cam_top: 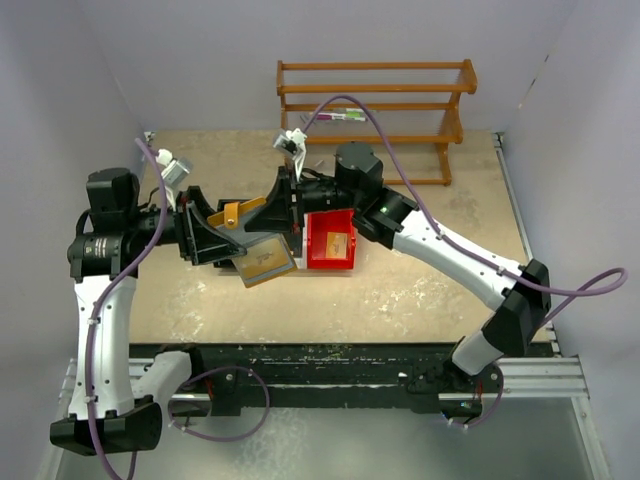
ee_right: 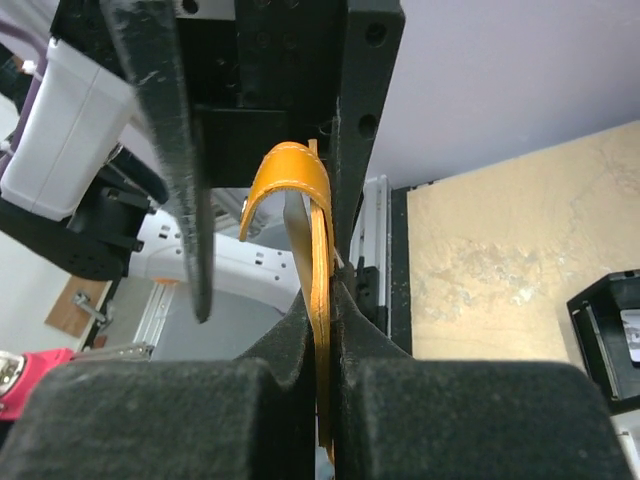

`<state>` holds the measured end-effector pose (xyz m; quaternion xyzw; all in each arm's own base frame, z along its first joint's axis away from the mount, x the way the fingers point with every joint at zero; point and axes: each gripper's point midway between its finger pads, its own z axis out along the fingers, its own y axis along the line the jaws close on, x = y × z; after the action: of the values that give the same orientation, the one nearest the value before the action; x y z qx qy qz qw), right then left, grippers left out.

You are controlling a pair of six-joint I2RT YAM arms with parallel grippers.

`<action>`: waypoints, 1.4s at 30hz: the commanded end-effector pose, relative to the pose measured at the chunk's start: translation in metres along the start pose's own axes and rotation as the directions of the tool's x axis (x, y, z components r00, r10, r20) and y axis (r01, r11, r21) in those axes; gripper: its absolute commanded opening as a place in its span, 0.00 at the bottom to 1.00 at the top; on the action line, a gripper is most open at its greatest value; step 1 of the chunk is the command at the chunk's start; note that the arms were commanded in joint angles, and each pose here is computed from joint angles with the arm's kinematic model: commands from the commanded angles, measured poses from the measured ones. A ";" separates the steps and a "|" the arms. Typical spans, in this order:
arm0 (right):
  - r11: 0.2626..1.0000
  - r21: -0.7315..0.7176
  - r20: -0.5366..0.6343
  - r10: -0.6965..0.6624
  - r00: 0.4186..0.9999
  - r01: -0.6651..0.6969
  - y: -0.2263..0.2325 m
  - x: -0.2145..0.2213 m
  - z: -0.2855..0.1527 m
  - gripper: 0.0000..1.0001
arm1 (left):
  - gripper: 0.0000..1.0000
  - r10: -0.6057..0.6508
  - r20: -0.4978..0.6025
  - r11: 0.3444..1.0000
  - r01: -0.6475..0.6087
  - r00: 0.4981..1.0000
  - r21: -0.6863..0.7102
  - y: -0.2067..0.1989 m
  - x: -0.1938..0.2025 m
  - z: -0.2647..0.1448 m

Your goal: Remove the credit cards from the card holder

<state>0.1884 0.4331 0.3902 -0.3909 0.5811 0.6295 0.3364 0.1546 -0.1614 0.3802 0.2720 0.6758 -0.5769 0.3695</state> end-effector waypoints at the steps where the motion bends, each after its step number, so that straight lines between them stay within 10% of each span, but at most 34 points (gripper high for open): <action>1: 0.999 0.030 0.146 -0.044 0.988 0.040 0.007 -0.041 -0.006 0.00 | 0.63 0.068 -0.001 0.997 -0.068 0.998 0.022 -0.015 0.000 -0.001; 9: 0.989 0.029 0.547 0.105 0.831 -0.144 0.006 -0.087 -0.031 0.00 | 0.80 0.046 0.005 0.999 -0.046 0.999 -0.020 -0.004 0.007 0.000; 18: 0.982 -0.012 0.706 0.143 0.693 -0.190 0.014 -0.110 -0.042 0.00 | 0.84 -0.009 0.040 0.997 0.012 0.999 -0.081 0.008 0.007 0.001; 26: 0.973 0.013 0.745 0.143 0.652 -0.229 0.003 -0.101 -0.042 0.00 | 0.37 -0.079 0.086 0.995 0.084 0.993 -0.059 0.010 -0.010 0.002; 33: 0.967 0.013 0.747 0.160 0.645 -0.255 -0.005 -0.084 -0.043 0.00 | 0.32 -0.150 0.086 0.988 0.153 0.985 -0.027 0.015 -0.011 0.002; 37: 0.965 0.018 0.753 0.159 0.639 -0.262 -0.007 -0.081 -0.045 0.00 | 0.62 -0.171 0.079 0.985 0.173 0.982 -0.019 0.017 -0.007 0.002; 42: 0.965 0.002 0.752 0.171 0.637 -0.262 -0.005 -0.081 -0.044 0.00 | 0.66 -0.195 0.101 0.979 0.200 0.976 -0.044 0.026 -0.006 0.002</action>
<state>0.2517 0.4121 0.4102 -0.0125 0.5361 0.7009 0.4702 0.1756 -0.1605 0.3656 0.1625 0.7009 -0.6098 0.3324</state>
